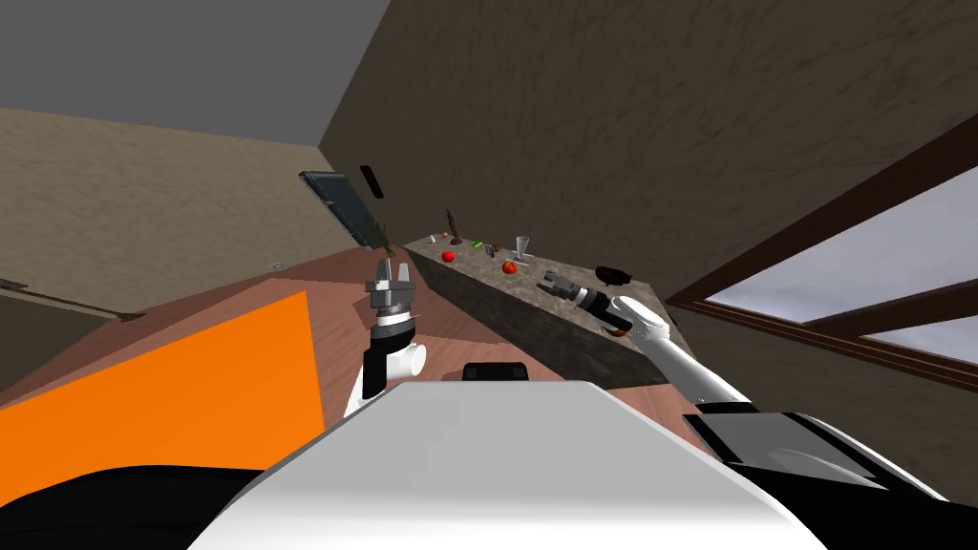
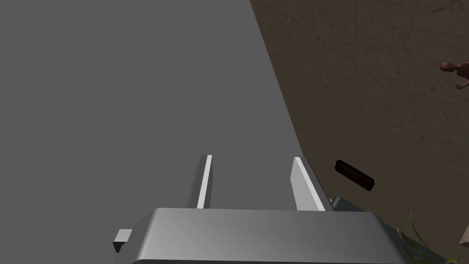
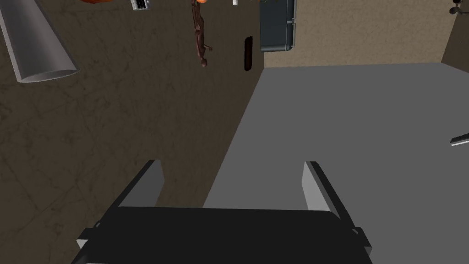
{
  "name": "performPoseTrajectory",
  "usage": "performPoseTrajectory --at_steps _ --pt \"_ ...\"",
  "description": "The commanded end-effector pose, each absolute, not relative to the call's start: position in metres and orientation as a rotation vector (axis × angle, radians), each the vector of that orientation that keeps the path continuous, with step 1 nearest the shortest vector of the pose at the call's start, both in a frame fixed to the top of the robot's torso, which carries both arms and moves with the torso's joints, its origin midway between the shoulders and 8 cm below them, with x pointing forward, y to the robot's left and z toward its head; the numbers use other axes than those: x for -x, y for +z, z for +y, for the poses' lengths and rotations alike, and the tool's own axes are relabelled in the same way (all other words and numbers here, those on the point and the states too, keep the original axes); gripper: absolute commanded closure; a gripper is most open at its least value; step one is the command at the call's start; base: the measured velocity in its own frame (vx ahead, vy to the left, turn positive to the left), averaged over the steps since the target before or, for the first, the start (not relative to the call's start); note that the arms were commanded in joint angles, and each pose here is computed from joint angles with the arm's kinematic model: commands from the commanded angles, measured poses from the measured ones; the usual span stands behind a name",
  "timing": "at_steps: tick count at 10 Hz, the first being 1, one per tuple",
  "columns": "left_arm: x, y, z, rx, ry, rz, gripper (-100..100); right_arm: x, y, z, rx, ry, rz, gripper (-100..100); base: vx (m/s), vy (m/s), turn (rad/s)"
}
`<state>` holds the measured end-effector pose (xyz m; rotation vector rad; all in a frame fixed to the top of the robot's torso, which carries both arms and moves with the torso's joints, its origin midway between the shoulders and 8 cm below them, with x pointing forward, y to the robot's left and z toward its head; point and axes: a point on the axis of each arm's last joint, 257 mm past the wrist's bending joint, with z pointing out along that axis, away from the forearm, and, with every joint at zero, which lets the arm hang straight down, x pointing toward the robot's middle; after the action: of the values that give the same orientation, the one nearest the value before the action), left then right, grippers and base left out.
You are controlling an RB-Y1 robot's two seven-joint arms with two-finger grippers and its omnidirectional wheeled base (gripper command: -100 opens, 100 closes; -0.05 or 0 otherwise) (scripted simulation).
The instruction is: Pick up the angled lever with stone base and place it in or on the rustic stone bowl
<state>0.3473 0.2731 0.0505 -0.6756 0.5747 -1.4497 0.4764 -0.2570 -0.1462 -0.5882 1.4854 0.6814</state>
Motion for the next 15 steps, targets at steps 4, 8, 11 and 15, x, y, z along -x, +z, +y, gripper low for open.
performPoseTrajectory --at_steps 4,8,11,15 --pt "-0.347 0.051 0.273 0.676 -1.450 0.575 0 -0.481 -0.177 -0.278 0.853 0.516 1.557 -100 -0.039 0.008 0.216" --pt "-0.347 0.051 0.273 0.676 -1.450 0.575 0 -0.479 -0.205 -0.306 1.097 0.373 1.607 -100 -0.029 0.001 0.213" --pt "-0.347 0.051 0.273 0.676 -1.450 0.575 0 -0.473 -0.225 -0.340 1.313 0.257 1.639 -100 -0.021 -0.003 0.208" --pt "-0.347 0.051 0.273 0.676 -1.449 0.575 0 -0.461 -0.248 -0.384 1.542 0.143 1.678 -100 -0.014 -0.010 0.191"
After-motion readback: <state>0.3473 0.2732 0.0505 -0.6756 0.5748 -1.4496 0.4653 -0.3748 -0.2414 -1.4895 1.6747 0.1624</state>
